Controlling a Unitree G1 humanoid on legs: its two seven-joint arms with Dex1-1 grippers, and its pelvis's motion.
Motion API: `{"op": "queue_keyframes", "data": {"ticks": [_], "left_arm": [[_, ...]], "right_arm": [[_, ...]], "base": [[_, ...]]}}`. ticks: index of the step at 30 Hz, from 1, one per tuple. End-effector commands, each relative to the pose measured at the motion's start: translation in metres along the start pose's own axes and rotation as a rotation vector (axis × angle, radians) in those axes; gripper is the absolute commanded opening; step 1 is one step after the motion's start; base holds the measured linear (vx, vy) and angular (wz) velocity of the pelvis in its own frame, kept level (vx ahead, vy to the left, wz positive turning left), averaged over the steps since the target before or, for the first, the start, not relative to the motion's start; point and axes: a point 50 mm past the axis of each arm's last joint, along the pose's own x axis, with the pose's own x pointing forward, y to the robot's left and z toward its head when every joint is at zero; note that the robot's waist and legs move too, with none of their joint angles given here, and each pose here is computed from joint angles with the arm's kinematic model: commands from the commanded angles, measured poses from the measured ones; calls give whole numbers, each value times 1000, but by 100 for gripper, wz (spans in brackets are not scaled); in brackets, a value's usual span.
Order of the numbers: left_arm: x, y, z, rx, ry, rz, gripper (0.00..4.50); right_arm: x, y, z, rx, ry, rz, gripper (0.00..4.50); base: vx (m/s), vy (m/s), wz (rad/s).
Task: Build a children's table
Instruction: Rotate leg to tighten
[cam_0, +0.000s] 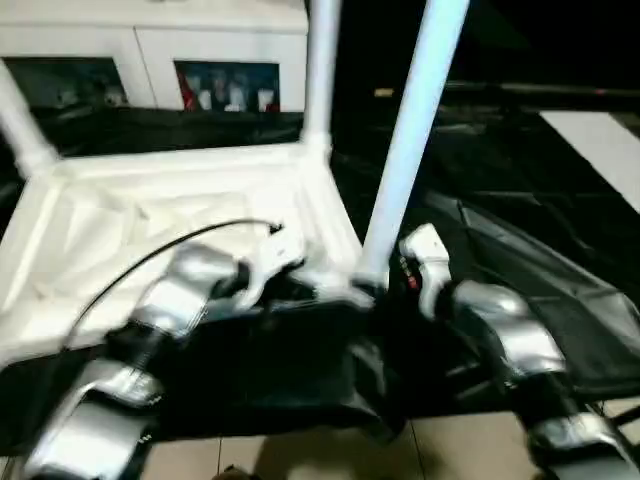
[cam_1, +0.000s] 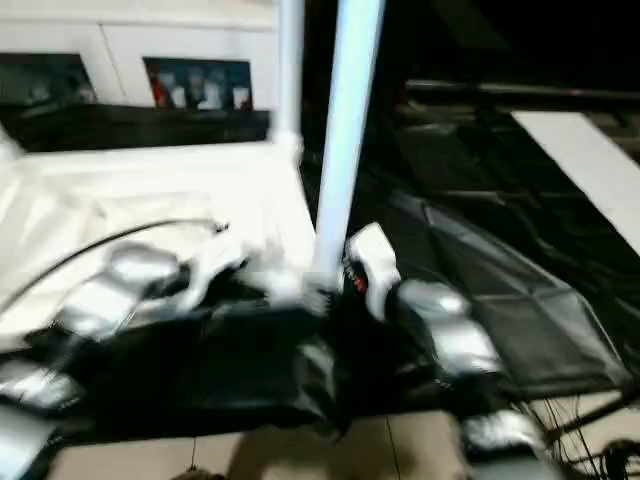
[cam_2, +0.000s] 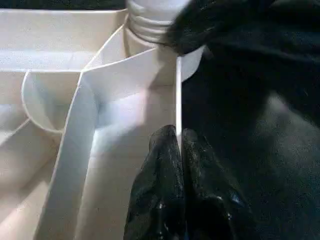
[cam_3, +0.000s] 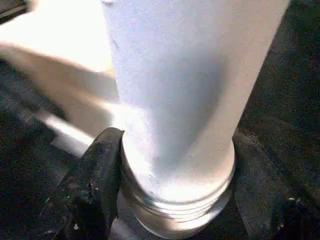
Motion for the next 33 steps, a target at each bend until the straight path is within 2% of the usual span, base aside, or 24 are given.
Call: {"op": "queue_keyframes", "data": {"ticks": [1, 4, 7, 10, 14, 16, 17, 20, 21, 24, 26, 28, 32, 33], "left_arm": [[19, -7, -3, -66, 16, 10, 0], [35, -5, 6, -146, 7, 95, 0], [51, -5, 14, -203, 13, 184, 0], [57, -5, 18, -213, 8, 222, 0], [61, -7, 18, -178, 30, 220, 0], [58, -5, 17, -160, 39, 213, 0], [57, -5, 16, -157, 41, 210, 0], [49, -1, 12, -128, 45, 196, 0], [47, -1, 10, -111, 39, 181, 0], [40, -1, 5, -102, 40, 149, 0], [32, -1, 3, -56, 13, 101, 0], [22, -1, -1, -35, 4, 61, 0], [17, -1, -3, -37, 0, 40, 0], [4, -6, -8, -22, -16, -71, 0]], "right_arm": [[5, -8, -8, 103, 27, -159, 270], [19, -3, -11, 187, 29, -287, 270], [32, 6, -13, 187, 63, -407, 270], [40, 13, -13, 200, 71, -443, 270], [49, 24, -8, 177, 57, -391, 270], [50, 26, 2, 193, -22, -337, 340], [49, 26, 4, 197, -39, -327, 340], [44, 20, 15, 177, -107, -301, 362], [42, 17, 19, 160, -124, -283, 383], [33, 12, 27, 123, -151, -214, 408], [21, 5, 30, 69, -139, -134, 419], [5, -2, 28, -35, -104, -39, 419], [-3, -6, 27, -80, -81, 19, 419], [-20, -9, 24, -159, -30, 150, 419]], "base": [[0, 0, 0], [0, 0, 0], [0, 0, 0], [0, 0, 0], [0, 0, 0], [0, 0, 0], [0, 0, 0], [0, 0, 0], [0, 0, 0], [0, 0, 0], [0, 0, 0], [0, 0, 0], [0, 0, 0], [0, 0, 0]]}}
